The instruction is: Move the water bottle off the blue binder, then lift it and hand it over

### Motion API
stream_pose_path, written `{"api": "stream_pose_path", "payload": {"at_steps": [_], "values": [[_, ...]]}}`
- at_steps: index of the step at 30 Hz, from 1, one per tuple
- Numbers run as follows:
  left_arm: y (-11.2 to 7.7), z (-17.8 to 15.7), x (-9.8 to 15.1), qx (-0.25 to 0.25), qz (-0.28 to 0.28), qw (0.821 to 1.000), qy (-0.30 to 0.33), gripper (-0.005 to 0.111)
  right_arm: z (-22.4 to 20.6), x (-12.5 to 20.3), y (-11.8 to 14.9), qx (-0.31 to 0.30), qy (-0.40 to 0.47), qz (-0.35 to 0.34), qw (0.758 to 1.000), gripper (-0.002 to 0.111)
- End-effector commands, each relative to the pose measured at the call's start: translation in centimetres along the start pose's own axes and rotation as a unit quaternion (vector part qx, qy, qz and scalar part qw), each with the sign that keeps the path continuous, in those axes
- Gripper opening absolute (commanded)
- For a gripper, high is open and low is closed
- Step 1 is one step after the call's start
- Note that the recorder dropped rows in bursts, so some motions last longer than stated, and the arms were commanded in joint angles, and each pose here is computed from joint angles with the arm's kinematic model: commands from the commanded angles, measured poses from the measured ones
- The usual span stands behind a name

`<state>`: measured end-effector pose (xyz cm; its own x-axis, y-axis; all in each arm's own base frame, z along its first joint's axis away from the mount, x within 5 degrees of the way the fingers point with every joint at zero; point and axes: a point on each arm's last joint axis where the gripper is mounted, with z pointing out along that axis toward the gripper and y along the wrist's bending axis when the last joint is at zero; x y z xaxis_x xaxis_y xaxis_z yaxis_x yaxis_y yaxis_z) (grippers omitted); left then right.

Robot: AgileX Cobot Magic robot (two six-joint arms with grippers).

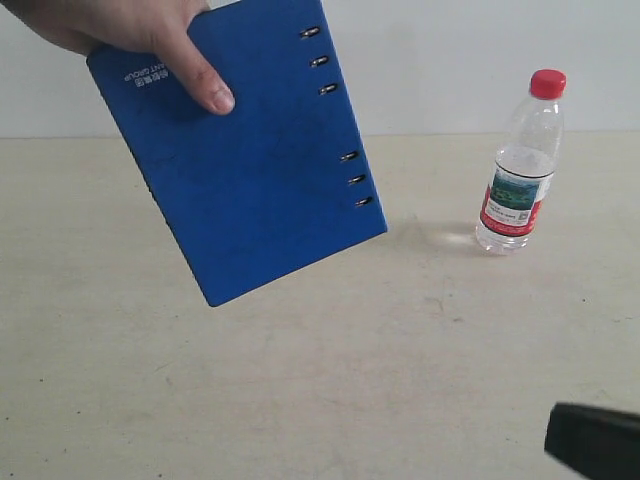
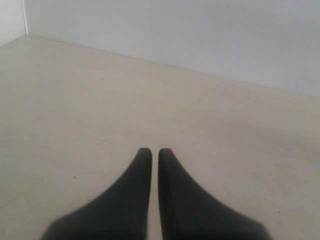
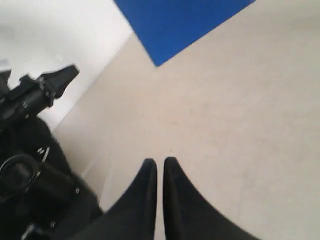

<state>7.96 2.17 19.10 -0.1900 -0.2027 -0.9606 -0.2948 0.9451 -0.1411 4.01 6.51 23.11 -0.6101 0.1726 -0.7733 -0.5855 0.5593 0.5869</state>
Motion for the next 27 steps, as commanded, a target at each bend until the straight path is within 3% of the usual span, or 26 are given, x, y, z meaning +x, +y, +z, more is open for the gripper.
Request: {"api": "stream_pose_path", "payload": {"at_steps": [1,4,11,15,27], "values": [[-0.1,-0.1,0.0,0.005,-0.004,1.0,-0.003,0.005,0.7,-2.0,-0.5,0.027,-0.098,0.001,0.995,0.0],[-0.1,-0.1,0.0,0.005,-0.004,1.0,-0.003,0.005,0.8,-2.2,-0.6,0.035,-0.104,-0.036,0.993,0.0],[-0.1,-0.1,0.0,0.005,-0.004,1.0,-0.003,0.005,1.0,-0.8,-0.6,0.033,-0.028,-0.113,0.993,0.0],[-0.1,-0.1,0.0,0.005,-0.004,1.0,-0.003,0.005,1.0,-0.4,-0.5,0.025,-0.008,-0.056,0.998,0.0],[-0.1,-0.1,0.0,0.005,-0.004,1.0,-0.003,0.005,1.0,-0.4,-0.5,0.025,-0.007,-0.056,0.998,0.0]]}}
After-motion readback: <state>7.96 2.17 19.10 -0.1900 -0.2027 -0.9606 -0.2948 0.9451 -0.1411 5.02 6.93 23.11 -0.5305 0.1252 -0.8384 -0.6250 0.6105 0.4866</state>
